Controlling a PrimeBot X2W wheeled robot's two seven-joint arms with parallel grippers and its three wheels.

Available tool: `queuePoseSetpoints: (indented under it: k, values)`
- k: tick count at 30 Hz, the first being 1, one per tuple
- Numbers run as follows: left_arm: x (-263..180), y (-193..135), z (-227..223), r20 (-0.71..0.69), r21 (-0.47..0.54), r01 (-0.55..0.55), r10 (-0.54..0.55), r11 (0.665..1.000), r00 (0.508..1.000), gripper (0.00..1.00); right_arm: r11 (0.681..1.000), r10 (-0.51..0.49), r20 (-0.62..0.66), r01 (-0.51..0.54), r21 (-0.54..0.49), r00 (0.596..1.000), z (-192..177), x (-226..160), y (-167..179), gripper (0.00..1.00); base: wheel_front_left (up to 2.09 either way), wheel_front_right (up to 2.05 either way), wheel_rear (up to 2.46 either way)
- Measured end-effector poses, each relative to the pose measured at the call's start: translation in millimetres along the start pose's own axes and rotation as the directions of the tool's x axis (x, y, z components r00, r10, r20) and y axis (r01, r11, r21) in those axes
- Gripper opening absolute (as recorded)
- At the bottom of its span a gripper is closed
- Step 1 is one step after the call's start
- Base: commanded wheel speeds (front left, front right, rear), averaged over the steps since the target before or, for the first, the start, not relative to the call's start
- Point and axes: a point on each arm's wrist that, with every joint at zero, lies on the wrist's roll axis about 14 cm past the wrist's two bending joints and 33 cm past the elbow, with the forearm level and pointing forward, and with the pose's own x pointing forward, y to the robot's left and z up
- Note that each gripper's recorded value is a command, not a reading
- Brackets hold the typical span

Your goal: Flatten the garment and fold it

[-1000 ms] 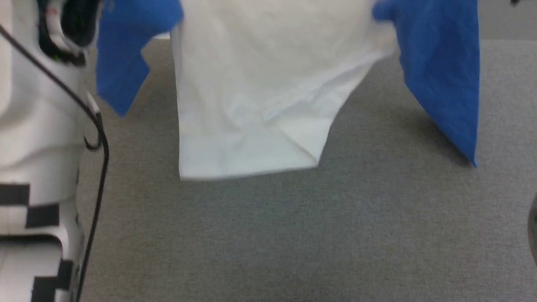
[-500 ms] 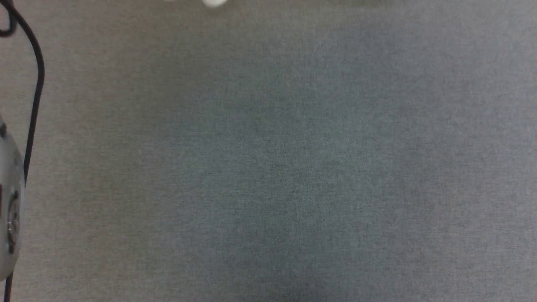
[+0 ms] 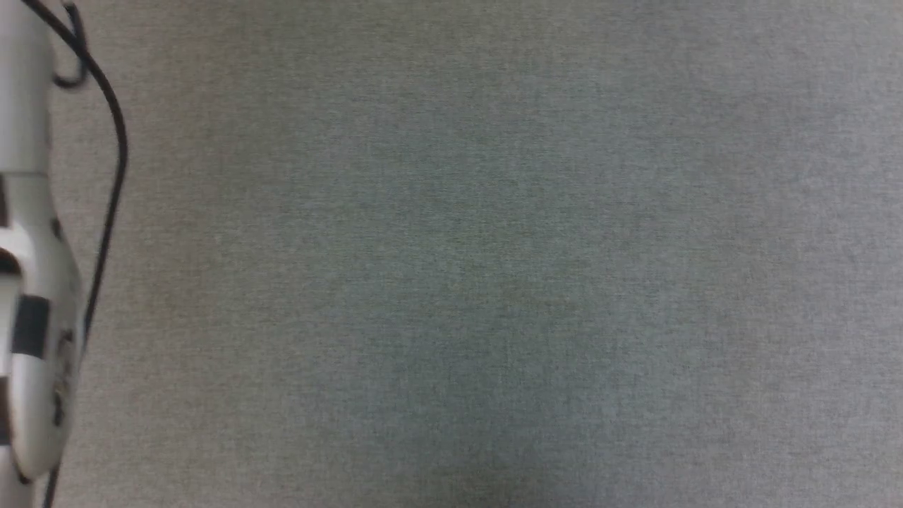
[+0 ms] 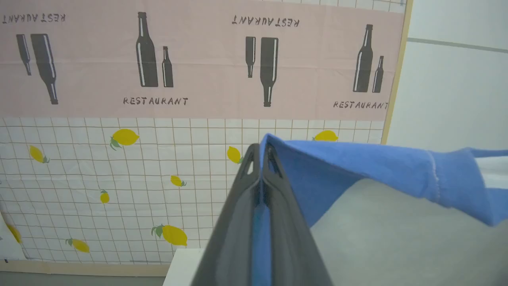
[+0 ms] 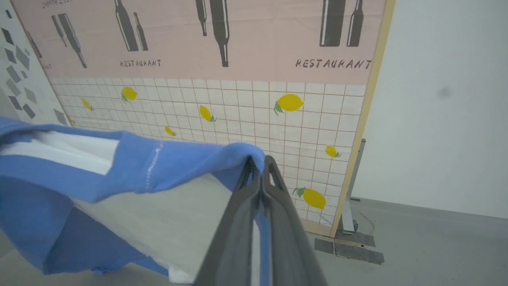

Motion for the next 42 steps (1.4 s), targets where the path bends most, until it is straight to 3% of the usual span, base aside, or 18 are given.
queuePoseSetpoints:
  k: [6,13,19,25,32,40,42]
  values:
    - [-41,2,-47,-0.143,-0.079,-0.021,0.01,0.997,0.99,0.0,0.997,0.07,-0.117,-0.065,0.048,0.991,-57,-30,12,0.0,0.0,0.0,0.0]
    - [-125,-4,-81,-0.268,-0.157,-0.058,0.014,0.986,0.963,0.0,0.981,0.129,-0.196,-0.096,0.17,0.972,-103,-101,19,0.0,0.0,0.0,0.0]
    - [-237,-24,-118,-0.45,-0.23,-0.115,-0.001,0.966,0.893,0.0,0.957,0.171,-0.286,-0.09,0.276,0.943,-146,-182,35,0.0,0.0,0.0,0.0]
    - [-328,-40,-124,-0.578,-0.286,-0.193,-0.008,0.939,0.816,0.0,0.956,0.169,-0.353,-0.065,0.288,0.92,-168,-251,37,0.0,0.0,0.0,0.0]
    - [-423,-56,-130,-0.748,-0.294,-0.288,-0.031,0.911,0.663,0.0,0.954,0.178,-0.524,-0.015,0.301,0.833,-211,-330,42,0.0,0.0,0.0,0.0]
    - [-482,-60,-134,-0.887,-0.22,-0.308,-0.058,0.926,0.458,0.0,0.968,0.223,-0.739,-0.054,0.246,0.635,-237,-394,51,0.0,0.0,0.0,0.0]
    - [-490,-64,-135,-0.908,-0.205,-0.289,-0.072,0.935,0.412,0.0,0.973,0.21,-0.759,-0.051,0.227,0.617,-236,-397,48,0.0,0.0,0.0,0.0]
